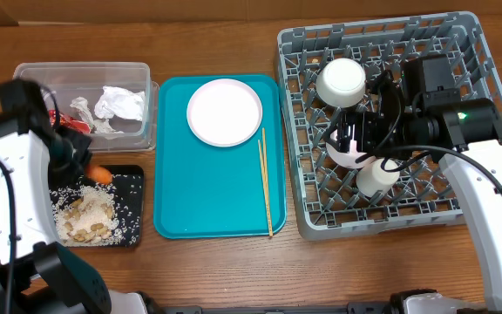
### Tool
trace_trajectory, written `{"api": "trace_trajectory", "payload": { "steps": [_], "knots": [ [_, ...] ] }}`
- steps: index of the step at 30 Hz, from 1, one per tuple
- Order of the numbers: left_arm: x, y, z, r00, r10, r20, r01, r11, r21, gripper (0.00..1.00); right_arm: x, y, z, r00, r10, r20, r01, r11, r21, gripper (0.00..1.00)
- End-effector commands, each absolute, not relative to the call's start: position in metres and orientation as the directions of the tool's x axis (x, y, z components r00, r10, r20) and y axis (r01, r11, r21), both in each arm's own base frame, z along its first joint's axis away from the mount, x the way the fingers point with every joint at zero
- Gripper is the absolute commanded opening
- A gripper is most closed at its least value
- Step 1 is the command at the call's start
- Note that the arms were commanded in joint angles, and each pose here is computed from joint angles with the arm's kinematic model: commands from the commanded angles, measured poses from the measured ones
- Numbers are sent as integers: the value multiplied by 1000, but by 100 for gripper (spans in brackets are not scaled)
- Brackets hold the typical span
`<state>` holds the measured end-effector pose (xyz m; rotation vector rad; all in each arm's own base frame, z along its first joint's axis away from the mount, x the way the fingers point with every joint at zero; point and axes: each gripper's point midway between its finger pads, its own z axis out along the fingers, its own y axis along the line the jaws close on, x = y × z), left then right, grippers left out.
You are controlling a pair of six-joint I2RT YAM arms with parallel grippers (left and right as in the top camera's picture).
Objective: Sort waste into correct bins and load items into the dishwasher
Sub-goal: 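Carry the carrot left onto the black tray with rice and peanuts, then lay the carrot on the black tray and open the left gripper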
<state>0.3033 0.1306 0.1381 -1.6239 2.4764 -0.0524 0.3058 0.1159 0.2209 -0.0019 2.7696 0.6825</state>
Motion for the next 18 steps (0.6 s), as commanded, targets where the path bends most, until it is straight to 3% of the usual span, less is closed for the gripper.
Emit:
{"api": "trace_trajectory", "payload": {
  "steps": [1,6,12,15,18],
  "knots": [
    [289,138,110,-319,-945,-73,-933,327,-150,4,309,116,221,-956,63,-285,-76,889,451,100],
    [284,155,78,-265,-959,-98,-944,279,-177,4,308,116,221,-956,62,-285,-77,889,451,100],
    [296,159,73,-256,-959,-121,-933,278,-230,6,309,116,221,-956,62,-286,-77,889,451,100],
    [294,160,69,-204,-973,-111,-948,225,-225,10,308,116,221,-956,62,-286,-77,889,451,100],
    [291,159,55,-147,-985,-87,-963,163,-216,6,309,116,221,-956,63,-285,-76,889,451,100]
  ]
}}
